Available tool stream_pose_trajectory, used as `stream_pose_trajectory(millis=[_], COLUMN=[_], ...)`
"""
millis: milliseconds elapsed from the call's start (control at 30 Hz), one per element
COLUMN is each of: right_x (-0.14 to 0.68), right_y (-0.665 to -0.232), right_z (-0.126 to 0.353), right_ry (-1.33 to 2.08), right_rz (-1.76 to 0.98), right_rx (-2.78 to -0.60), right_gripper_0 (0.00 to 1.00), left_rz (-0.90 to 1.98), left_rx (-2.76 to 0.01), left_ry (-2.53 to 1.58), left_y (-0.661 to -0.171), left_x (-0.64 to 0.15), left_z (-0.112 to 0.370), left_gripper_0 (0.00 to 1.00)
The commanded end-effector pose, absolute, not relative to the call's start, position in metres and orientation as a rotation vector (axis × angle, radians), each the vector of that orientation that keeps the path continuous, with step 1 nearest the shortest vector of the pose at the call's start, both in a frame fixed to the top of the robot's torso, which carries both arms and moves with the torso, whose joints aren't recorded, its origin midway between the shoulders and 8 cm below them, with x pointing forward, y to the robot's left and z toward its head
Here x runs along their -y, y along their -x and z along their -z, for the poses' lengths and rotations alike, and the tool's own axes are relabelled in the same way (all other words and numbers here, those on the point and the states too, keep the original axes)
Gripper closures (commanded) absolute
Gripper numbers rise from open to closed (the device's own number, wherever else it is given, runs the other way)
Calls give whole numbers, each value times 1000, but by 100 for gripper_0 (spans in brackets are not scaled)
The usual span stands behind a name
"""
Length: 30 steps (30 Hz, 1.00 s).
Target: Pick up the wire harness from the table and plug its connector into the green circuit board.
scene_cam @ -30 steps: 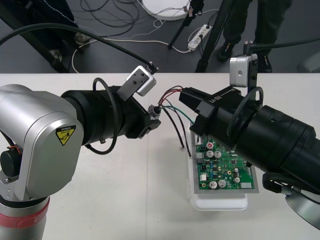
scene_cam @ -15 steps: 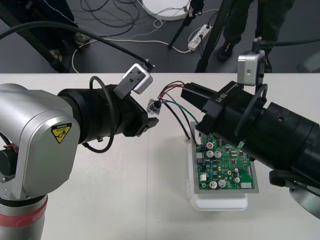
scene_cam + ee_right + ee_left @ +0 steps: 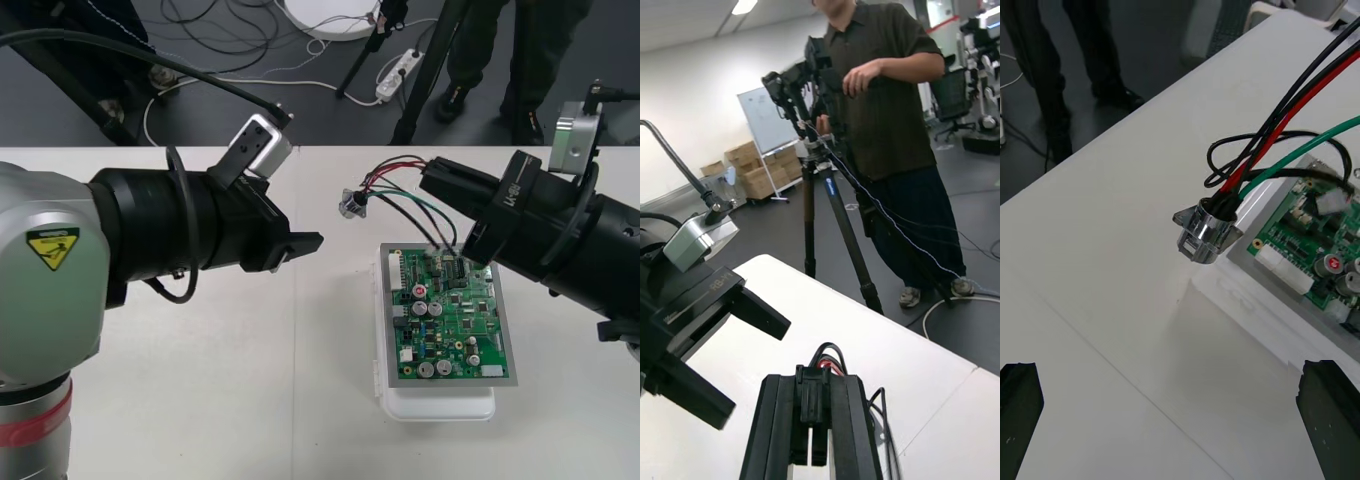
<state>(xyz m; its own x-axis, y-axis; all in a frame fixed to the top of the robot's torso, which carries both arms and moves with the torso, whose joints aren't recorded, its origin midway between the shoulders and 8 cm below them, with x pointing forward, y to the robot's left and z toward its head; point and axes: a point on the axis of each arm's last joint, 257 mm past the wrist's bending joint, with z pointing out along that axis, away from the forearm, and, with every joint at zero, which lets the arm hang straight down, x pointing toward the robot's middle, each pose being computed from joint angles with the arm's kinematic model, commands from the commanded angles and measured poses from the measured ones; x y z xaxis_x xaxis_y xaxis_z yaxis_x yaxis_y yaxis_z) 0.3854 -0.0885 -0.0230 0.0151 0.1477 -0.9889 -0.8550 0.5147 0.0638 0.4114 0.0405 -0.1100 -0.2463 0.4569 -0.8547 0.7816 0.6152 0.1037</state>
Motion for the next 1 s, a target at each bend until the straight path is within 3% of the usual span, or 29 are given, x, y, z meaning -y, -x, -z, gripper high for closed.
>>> stream_pose_trajectory(millis=[33,1000], right_x=[102,139], right_y=[-383,-329], right_z=[10,17], right_ry=[731,1114], right_rz=[-888,-1005], right_rx=[-1307,-1033], right_gripper_0=[100,100], left_rz=[400,810], left_rx=[-1763,-1433], left_ry=[-1044,-1200], left_y=[-416,-373], left_x=[-55,-71], left_z=[81,48], left_gripper_0=[0,0])
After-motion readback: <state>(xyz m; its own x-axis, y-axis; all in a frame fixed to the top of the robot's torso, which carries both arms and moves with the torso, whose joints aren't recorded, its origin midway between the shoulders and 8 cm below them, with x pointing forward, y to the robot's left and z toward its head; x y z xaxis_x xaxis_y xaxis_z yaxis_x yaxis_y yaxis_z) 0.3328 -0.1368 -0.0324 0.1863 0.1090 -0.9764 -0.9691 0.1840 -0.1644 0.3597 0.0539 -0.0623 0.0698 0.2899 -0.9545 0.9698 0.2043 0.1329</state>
